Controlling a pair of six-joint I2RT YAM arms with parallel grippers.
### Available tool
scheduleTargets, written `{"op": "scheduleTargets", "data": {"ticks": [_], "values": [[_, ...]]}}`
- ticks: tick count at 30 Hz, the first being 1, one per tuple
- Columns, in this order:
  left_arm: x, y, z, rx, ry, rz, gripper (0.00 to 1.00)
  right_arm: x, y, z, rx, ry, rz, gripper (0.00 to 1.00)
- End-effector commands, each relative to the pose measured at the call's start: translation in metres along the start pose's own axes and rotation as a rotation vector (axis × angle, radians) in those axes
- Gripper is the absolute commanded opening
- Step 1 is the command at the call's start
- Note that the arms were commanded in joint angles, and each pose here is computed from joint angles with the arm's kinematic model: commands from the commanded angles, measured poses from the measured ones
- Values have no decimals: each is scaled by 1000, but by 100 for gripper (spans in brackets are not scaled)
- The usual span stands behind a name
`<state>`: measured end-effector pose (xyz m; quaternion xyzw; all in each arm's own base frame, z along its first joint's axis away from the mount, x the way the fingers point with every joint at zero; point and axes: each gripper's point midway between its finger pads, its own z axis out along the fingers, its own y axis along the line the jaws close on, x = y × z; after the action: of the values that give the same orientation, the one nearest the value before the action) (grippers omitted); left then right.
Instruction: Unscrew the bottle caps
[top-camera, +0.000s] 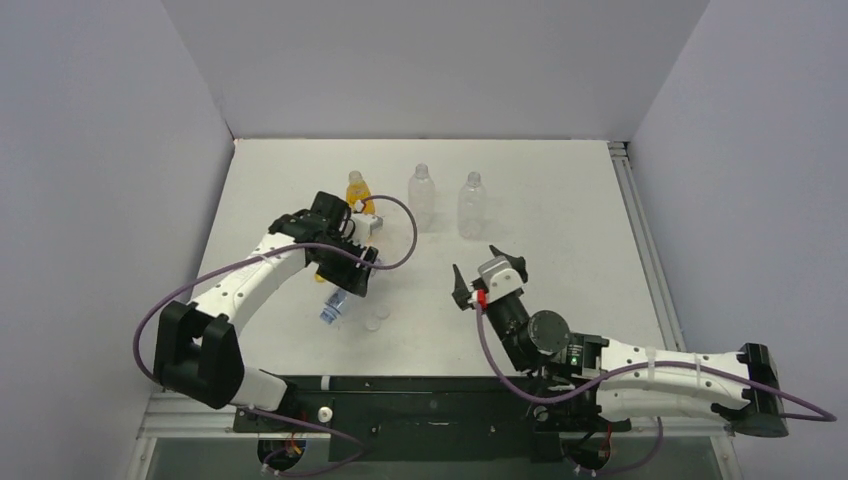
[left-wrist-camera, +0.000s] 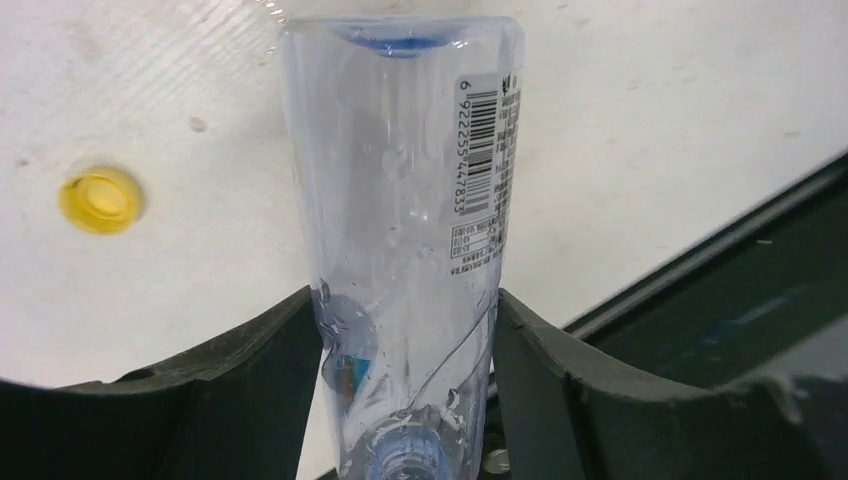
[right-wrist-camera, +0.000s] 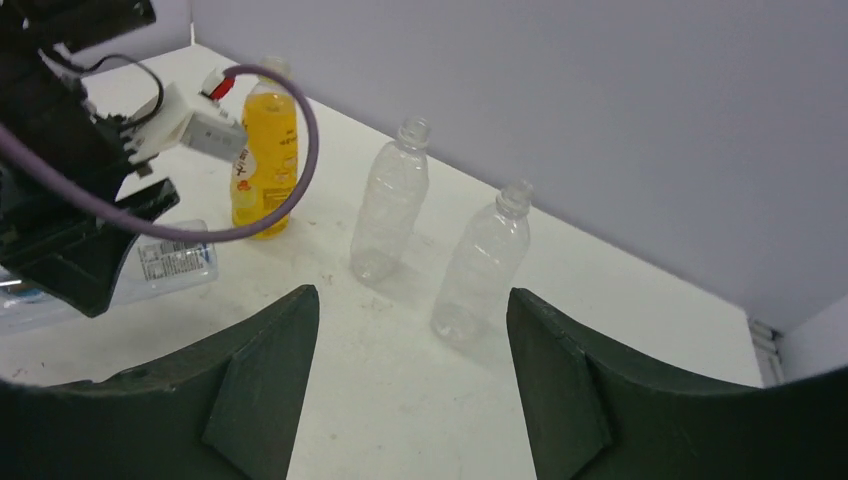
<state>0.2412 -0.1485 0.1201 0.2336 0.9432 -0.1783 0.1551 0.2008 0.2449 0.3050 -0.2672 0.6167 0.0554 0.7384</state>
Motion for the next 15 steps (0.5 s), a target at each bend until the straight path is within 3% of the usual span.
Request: {"op": "scheduleTargets", "data": {"ticks": [1, 8, 12, 14, 15], "values": [[-13, 54, 30, -308, -3, 293, 56, 9, -33, -15, 153, -11, 288, 64], [-30, 36, 80, -367, 3, 608, 58, 24, -65, -40, 242, -13, 453, 65], [-44, 23, 96, -366, 0, 680, 59, 32, -75, -47, 284, 14, 477, 67], [-50, 16, 96, -347, -5, 676, 63, 36, -77, -49, 301, 26, 499, 69], [-51, 13, 93, -334, -3, 674, 73, 36, -78, -49, 308, 28, 507, 70]]}}
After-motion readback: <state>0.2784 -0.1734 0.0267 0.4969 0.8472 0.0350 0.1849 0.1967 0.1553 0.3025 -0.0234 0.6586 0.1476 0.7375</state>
